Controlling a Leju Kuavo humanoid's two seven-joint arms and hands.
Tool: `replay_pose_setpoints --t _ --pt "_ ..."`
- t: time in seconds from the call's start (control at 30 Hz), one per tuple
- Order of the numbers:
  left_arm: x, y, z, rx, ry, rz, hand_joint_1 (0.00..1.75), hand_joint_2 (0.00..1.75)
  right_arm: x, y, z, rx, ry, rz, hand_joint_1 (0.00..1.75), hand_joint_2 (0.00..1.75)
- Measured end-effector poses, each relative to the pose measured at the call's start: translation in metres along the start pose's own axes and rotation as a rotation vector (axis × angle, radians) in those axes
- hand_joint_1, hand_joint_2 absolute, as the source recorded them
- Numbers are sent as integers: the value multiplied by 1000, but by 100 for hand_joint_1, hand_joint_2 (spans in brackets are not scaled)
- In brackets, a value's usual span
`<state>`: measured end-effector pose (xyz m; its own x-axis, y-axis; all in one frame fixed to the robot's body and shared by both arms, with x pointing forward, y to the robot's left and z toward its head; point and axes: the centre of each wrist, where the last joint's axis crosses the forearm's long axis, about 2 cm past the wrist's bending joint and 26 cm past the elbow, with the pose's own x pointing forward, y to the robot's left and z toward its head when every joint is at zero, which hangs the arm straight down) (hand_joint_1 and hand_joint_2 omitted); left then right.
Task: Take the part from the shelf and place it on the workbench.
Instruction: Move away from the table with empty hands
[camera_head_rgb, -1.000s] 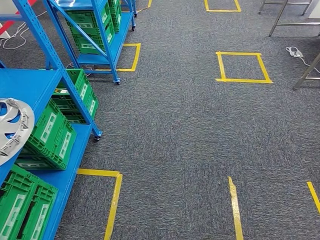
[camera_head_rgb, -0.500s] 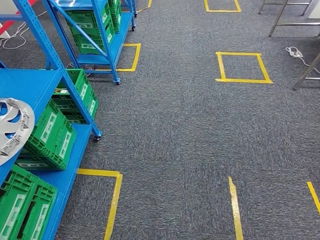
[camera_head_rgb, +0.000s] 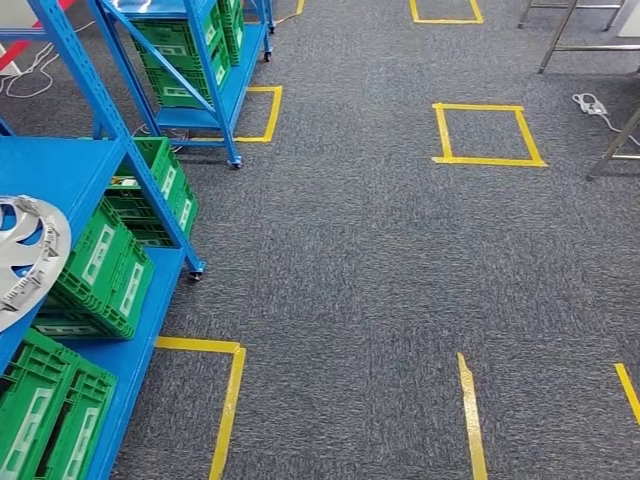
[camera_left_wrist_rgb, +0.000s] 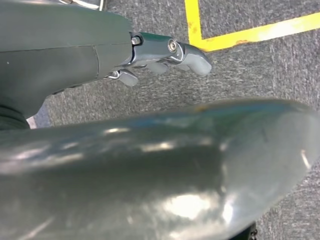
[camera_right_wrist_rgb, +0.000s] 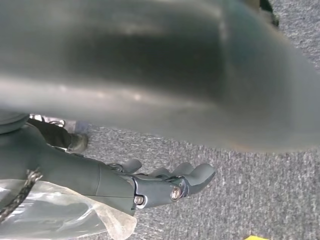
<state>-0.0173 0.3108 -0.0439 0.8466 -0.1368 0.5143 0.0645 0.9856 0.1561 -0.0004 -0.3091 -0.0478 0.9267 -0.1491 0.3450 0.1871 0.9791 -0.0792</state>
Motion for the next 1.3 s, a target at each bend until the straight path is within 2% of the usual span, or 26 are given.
replay_pose_setpoints --t 0.57,1.3 --pt "2 -1 -3 4 -5 -11 0 0 -7 -4 1 -7 13 18 0 0" --pt "1 -6 -3 -2 -4 -20 0 0 -1 -3 -2 -8 2 14 0 0"
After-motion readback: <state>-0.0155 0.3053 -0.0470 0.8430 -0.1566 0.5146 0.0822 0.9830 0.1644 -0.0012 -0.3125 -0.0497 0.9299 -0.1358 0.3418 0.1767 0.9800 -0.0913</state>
